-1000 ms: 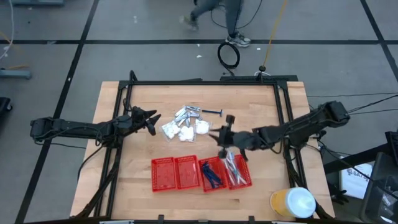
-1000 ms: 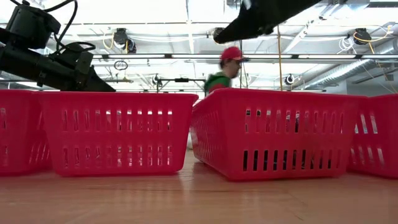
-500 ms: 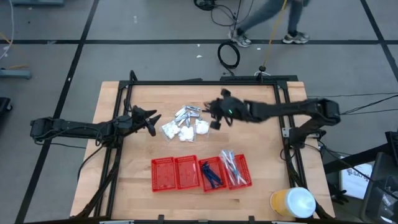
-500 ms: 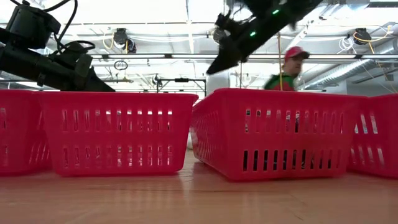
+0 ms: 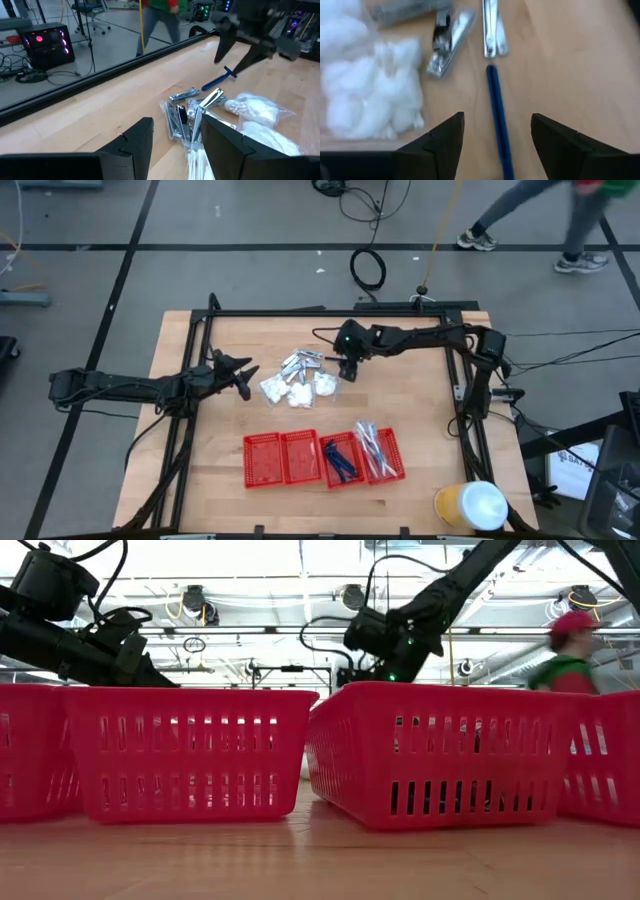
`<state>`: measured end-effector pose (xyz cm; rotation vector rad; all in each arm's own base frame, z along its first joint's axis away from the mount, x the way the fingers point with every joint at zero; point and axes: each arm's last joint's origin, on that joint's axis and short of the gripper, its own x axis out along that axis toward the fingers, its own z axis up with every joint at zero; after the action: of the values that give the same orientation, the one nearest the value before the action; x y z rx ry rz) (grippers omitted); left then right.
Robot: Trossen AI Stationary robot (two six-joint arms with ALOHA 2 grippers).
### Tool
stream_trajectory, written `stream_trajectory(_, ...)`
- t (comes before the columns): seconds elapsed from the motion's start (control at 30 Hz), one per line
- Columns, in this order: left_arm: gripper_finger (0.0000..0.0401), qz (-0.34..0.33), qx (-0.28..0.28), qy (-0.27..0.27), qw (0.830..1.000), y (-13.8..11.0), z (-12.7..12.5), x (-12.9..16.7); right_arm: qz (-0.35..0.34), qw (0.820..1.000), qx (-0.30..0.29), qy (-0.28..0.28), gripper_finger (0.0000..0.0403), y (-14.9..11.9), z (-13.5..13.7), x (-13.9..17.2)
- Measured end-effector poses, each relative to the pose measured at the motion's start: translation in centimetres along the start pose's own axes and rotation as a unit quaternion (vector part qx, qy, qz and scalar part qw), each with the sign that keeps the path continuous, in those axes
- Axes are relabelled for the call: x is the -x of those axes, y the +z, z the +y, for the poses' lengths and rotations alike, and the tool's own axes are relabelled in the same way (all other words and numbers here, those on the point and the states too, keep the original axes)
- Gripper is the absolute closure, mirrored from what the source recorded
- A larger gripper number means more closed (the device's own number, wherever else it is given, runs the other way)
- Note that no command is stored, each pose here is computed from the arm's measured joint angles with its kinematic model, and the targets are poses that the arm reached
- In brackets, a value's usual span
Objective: Pick & Place Travel size toiletries
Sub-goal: Put the blue razor into the middle right red bin
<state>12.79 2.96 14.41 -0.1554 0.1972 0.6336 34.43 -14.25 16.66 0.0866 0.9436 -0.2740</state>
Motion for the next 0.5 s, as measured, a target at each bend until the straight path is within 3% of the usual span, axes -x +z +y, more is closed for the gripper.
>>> stream_trajectory(0.5,0.0235,0.007,-0.004,0.002,1.0,-0.2,0.0,0.0,0.065,0.997,0.026,0.017,0.0217,-2.1,-0.5,-3.2)
